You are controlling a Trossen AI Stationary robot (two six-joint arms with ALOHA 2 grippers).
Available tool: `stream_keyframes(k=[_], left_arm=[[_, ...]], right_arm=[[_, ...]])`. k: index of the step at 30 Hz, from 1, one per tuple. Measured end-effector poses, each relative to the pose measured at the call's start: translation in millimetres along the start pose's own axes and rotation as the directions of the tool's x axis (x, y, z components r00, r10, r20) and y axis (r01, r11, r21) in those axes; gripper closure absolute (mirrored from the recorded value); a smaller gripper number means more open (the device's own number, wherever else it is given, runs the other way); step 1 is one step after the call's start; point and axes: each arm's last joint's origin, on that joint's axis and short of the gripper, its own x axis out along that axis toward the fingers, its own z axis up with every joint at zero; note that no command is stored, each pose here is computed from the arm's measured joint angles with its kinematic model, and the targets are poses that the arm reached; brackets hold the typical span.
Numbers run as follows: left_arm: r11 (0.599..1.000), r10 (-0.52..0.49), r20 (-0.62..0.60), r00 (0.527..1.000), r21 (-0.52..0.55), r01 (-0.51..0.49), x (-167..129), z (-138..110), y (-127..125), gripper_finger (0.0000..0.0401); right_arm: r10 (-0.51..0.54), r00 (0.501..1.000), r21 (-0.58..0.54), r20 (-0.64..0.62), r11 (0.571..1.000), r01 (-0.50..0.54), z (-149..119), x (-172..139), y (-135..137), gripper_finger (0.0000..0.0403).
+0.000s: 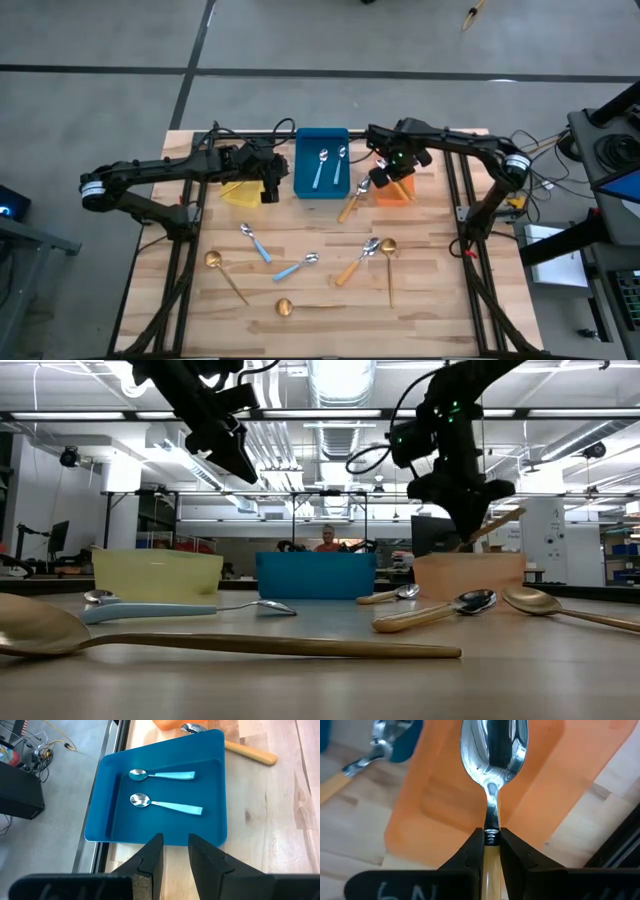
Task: Sort silverware by color (type)
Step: Put the yellow spoon into the orange bin
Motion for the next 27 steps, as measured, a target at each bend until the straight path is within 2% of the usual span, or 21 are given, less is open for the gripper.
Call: stream_keyframes(k=[11,27], left_arm=[[1.0,0.0,0.0,1.0,0.0,0.0,0,0,0,0.0329],[1.0,0.0,-0.001,1.0,0.0,0.0,0,0,0,0.0329]], right_arm=[[-0.033,0.998,-0.008,-0.055,0.999,0.033,15,22,-1,0.0374],[-0.014,1.0,-0.032,-0.005,0.999,0.013,24,30,5,0.0374]])
